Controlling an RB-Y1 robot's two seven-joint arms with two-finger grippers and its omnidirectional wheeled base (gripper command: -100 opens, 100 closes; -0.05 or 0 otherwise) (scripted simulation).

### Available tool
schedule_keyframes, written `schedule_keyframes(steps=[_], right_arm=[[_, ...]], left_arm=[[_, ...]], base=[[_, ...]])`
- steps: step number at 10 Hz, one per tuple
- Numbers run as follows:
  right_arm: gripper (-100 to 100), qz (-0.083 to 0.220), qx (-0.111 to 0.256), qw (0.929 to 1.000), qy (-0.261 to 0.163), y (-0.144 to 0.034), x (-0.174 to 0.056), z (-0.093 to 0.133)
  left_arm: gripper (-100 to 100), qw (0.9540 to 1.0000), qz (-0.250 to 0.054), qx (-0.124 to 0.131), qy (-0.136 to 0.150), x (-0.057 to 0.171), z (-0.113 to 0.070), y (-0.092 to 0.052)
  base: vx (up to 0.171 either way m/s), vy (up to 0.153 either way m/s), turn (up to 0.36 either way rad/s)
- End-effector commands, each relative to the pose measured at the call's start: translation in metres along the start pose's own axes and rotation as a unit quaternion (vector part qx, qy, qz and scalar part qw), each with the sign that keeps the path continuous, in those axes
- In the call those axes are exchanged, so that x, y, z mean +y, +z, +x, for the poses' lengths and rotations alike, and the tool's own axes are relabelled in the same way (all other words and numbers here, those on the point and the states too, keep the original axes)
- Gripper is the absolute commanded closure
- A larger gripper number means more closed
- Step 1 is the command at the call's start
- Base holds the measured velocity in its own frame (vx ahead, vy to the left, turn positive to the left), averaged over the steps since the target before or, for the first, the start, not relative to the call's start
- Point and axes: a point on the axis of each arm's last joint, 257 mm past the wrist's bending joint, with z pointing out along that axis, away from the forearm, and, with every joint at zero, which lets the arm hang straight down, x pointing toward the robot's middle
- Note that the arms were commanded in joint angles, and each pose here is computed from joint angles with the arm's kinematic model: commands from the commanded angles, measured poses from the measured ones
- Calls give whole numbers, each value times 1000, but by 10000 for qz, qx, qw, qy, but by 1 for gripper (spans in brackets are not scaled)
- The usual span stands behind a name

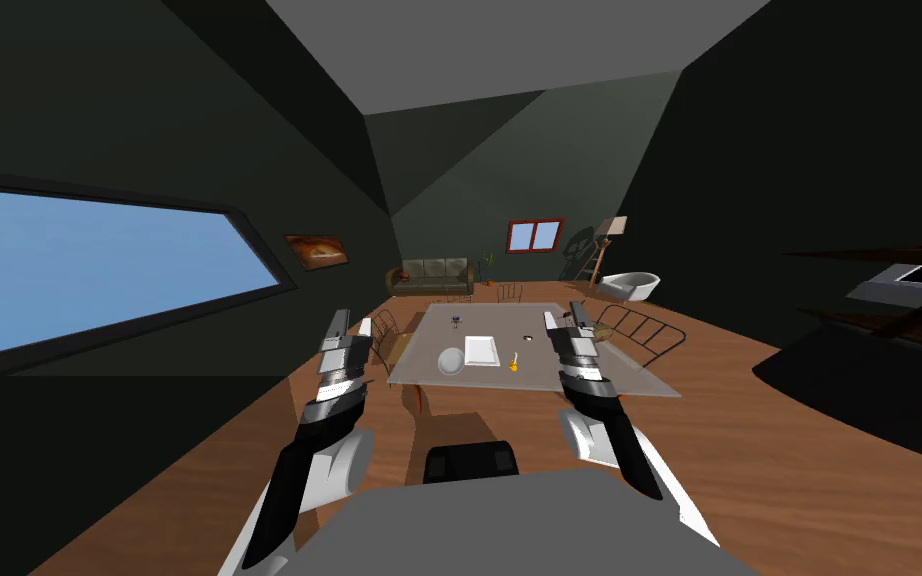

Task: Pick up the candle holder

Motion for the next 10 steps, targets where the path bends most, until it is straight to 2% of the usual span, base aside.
schedule_keyframes(steps=[1, 3, 5, 6, 8, 9, 10], right_arm=[[-100, 235, 172, 9993, -213, -9, -18, 3], [-100, 565, 378, 9964, -498, -23, -43, 5], [-100, 981, 633, 9894, -861, -45, -75, 5], [-100, 996, 633, 9893, -861, -46, -76, 4], [-100, 1419, 935, 9771, -1277, -73, -108, 3], [-100, 1498, 934, 9760, -1276, -77, -114, 1], [-100, 1765, 1102, 9666, -1496, -97, -134, -2]], left_arm=[[0, 10000, 0, 0, 0, 0, 0, 0], [0, 10000, 0, 0, -1, 0, 0, 0], [0, 10000, 0, 0, -1, 0, 0, 0], [0, 10000, 0, 0, -1, 0, 0, 0], [0, 10000, 0, 0, -1, 0, 0, 0], [0, 10000, 0, 0, -1, 0, 0, 0], [0, 10000, 0, 0, 0, 0, 0, 0]], base=[[-24, 17, 101], [-52, 22, 122], [-52, 36, 168], [-41, 19, 40], [-35, 29, 161], [-35, 24, 67], [-41, 25, 133]])
